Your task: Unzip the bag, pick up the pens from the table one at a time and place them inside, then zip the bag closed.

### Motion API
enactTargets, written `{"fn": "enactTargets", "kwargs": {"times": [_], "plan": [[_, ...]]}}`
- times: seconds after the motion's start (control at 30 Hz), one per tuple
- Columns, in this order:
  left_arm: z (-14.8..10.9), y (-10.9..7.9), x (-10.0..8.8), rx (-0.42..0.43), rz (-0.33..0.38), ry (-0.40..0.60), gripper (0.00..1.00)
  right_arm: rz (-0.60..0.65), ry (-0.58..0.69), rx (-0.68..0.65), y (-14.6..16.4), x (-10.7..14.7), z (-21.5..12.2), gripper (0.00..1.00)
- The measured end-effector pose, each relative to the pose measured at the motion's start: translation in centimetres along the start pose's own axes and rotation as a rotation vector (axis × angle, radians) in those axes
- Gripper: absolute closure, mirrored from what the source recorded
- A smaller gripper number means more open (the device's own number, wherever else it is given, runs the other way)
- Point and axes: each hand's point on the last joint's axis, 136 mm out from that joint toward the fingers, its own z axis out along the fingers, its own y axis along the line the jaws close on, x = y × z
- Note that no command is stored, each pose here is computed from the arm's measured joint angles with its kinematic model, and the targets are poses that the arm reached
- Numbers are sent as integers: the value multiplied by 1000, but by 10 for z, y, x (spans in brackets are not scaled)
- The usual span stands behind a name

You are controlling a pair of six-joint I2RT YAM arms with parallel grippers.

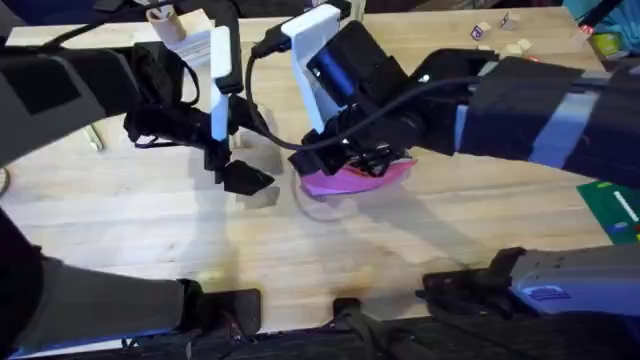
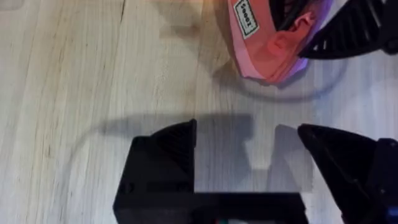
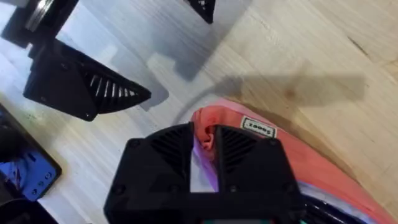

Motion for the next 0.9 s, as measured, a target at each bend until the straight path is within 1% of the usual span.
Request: {"fn": "enactTargets", "kwargs": {"times": [0.1,0.3,0.47,0.7,0.77,0.9], "plan": [[0,0,0,0,0,0,7,6,0,0,0,0,0,851],[0,0,0,0,0,0,7,11,-1,0,0,0,0,963],[0,0,0,0,0,0,7,10,-4,-1,0,-2,-1,969],[0,0,-2,1,0,-9,7,7,-32,5,1,-15,-8,972],[0,-1,-5,4,0,-30,7,7,-36,18,-1,-17,-9,972],[-1,-2,-18,12,-1,-105,7,6,-53,49,-5,-22,-13,972]]}}
